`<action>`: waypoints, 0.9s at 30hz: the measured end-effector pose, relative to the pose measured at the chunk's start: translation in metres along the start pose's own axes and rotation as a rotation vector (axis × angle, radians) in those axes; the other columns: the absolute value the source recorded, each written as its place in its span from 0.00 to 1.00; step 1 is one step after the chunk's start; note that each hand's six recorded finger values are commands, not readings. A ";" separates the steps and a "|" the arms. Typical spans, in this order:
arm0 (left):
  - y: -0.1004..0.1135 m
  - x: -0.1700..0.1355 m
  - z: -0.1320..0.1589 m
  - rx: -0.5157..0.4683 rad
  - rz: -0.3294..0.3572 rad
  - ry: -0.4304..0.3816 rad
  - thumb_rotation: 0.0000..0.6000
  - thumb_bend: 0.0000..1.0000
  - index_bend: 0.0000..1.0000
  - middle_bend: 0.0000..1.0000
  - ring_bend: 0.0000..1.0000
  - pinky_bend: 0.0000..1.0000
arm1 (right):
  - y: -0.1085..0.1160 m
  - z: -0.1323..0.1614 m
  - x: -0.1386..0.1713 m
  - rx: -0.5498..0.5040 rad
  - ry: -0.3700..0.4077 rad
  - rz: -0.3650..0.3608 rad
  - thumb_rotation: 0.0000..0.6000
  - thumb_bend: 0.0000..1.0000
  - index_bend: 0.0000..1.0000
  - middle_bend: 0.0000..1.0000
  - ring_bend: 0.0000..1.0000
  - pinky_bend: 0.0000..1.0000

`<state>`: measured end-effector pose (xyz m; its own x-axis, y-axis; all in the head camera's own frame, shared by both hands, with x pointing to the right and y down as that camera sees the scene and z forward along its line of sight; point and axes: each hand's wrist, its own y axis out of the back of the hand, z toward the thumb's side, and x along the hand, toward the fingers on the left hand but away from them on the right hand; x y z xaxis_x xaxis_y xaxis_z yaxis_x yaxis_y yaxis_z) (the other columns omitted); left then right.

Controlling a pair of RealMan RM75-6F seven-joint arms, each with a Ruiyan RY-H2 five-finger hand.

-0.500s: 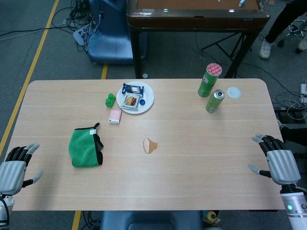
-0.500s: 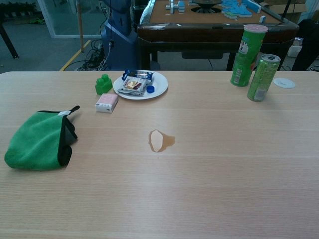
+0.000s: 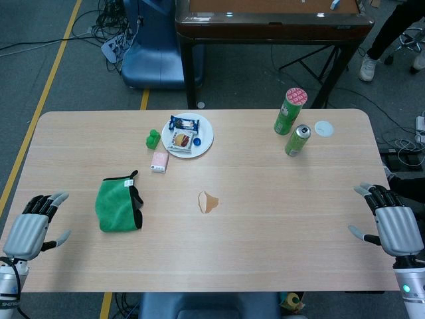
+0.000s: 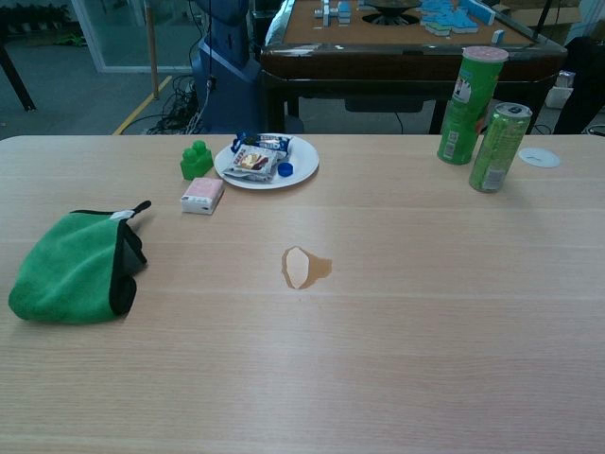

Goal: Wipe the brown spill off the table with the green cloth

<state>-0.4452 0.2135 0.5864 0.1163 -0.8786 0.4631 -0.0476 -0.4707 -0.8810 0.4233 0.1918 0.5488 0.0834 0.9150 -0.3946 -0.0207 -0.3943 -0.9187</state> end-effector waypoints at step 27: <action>-0.072 0.151 0.075 0.175 -0.393 -0.240 1.00 0.21 0.00 0.00 0.06 0.10 | 0.014 -0.008 0.012 0.008 -0.047 -0.024 1.00 0.16 0.22 0.21 0.17 0.21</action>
<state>-0.3498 0.1208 0.7123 0.3188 -0.5841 0.7465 0.2107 -0.7242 -0.6566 0.4320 0.1960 0.5312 0.0370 0.9274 -0.3722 -0.0276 -0.3713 -0.9281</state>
